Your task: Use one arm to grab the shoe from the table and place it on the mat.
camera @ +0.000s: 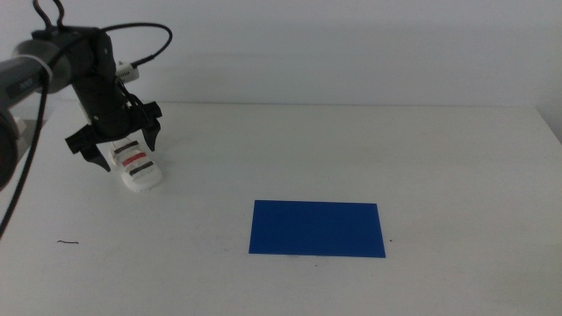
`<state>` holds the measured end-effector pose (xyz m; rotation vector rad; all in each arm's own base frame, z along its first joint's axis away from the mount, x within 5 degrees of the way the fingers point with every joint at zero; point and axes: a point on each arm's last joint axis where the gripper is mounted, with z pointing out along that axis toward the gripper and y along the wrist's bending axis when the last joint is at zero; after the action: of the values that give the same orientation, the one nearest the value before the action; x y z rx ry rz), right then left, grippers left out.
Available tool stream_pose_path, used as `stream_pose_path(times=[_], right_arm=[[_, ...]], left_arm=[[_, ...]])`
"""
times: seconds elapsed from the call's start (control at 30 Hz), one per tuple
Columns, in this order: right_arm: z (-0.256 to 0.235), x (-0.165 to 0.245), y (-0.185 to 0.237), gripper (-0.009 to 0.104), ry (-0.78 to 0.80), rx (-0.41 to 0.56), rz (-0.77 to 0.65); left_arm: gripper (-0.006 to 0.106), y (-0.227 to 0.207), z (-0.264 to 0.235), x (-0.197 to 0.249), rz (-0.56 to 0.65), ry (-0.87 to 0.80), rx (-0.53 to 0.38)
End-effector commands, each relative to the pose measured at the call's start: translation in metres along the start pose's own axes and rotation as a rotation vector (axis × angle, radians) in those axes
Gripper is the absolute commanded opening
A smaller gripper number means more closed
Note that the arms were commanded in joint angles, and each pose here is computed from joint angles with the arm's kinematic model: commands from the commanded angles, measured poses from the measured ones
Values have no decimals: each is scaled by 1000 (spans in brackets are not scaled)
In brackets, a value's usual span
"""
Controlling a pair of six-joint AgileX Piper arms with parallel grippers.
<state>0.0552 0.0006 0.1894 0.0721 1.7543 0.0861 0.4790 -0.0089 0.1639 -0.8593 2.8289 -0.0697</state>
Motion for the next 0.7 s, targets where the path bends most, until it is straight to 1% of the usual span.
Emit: stream_pose_path(times=[0.0, 0.1, 0.2, 0.27, 0.4, 0.43, 0.47, 0.5, 0.53, 0.67], right_arm=[[0, 0, 0, 79, -9, 2, -12], [0, 0, 0, 79, -9, 2, -12], [0, 0, 0, 79, -9, 2, -12], [0, 0, 0, 79, -9, 2, -12], [0, 0, 0, 79, -9, 2, -12], [0, 0, 0, 79, -9, 2, -12], [0, 0, 0, 79, -9, 2, -12], [0, 0, 0, 79, -9, 2, -12], [0, 0, 0, 79, -9, 2, -12], [0, 0, 0, 79, -9, 2, -12]], left_arm=[[94, -3, 3, -1, -2, -15, 7], [91, -5, 8, -1, 17, -19, 11], [79, -4, 8, 0, 17, -13, 6], [65, -3, 8, 2, -9, 10, -14], [27, -1, -2, 8, -18, 68, -32], [17, -1, -10, 11, -19, 84, -33], [9, -2, -19, 15, -13, 100, -44], [0, -5, -36, 16, -1, 68, -29], [-2, -8, -47, 20, 13, 43, -28], [-2, -15, -105, 55, 62, -65, -42]])
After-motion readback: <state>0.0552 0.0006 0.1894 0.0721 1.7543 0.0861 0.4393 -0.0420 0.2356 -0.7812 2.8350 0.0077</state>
